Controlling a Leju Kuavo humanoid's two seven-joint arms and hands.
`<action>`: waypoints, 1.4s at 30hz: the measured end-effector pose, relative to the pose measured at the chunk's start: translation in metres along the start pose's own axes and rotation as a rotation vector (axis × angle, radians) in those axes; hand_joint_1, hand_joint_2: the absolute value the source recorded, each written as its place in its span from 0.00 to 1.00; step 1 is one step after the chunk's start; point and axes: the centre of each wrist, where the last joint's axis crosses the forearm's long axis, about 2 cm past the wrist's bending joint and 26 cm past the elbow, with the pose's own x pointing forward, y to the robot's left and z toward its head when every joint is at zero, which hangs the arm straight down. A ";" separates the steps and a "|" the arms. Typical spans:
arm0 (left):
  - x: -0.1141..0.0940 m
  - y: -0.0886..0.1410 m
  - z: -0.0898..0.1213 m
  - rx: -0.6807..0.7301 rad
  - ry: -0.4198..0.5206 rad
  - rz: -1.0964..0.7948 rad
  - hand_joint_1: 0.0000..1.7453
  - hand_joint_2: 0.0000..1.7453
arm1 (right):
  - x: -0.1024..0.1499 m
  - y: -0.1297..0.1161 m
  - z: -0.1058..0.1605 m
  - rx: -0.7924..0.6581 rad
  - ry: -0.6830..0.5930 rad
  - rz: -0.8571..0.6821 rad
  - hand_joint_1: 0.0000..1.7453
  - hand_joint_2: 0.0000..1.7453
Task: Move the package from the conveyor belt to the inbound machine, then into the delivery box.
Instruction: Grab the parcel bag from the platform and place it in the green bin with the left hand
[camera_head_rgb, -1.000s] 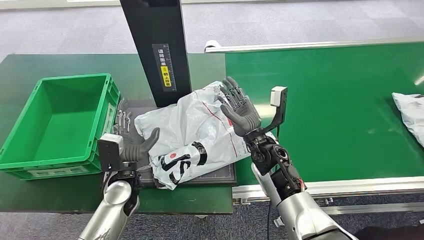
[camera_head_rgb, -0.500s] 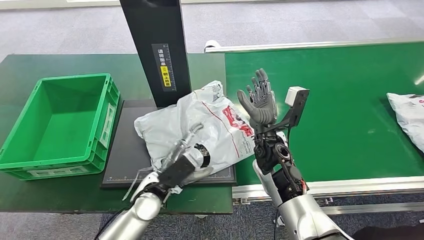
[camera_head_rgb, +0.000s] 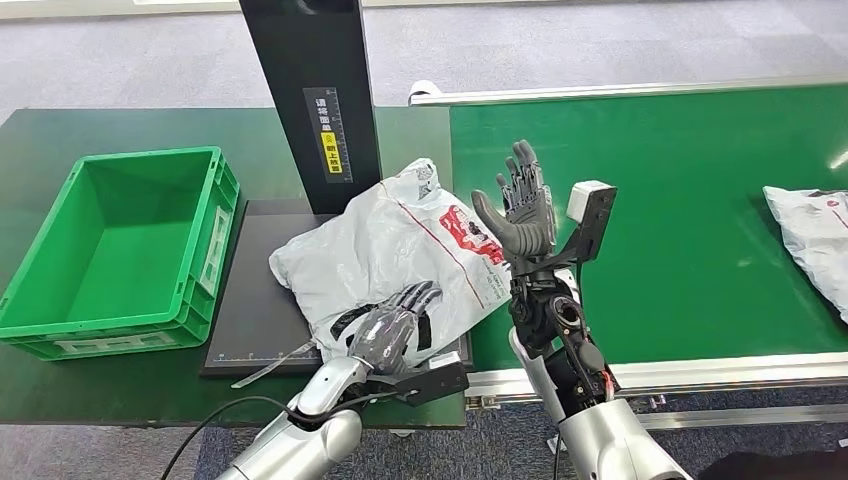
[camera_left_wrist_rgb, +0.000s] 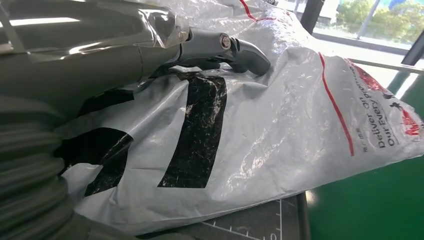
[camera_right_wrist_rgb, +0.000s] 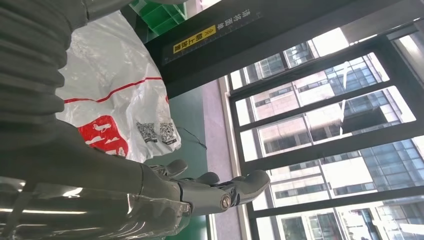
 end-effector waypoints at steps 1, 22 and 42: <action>0.000 -0.001 0.000 0.009 0.005 -0.005 0.61 1.00 | 0.000 0.000 0.001 0.001 -0.001 0.002 0.00 1.00; -0.011 0.010 -0.002 0.108 0.056 0.048 1.00 1.00 | -0.011 -0.002 0.003 0.191 0.119 0.157 0.00 1.00; -0.036 0.078 0.013 0.803 -0.049 0.067 1.00 1.00 | -0.018 -0.010 -0.003 0.235 0.228 0.325 0.00 1.00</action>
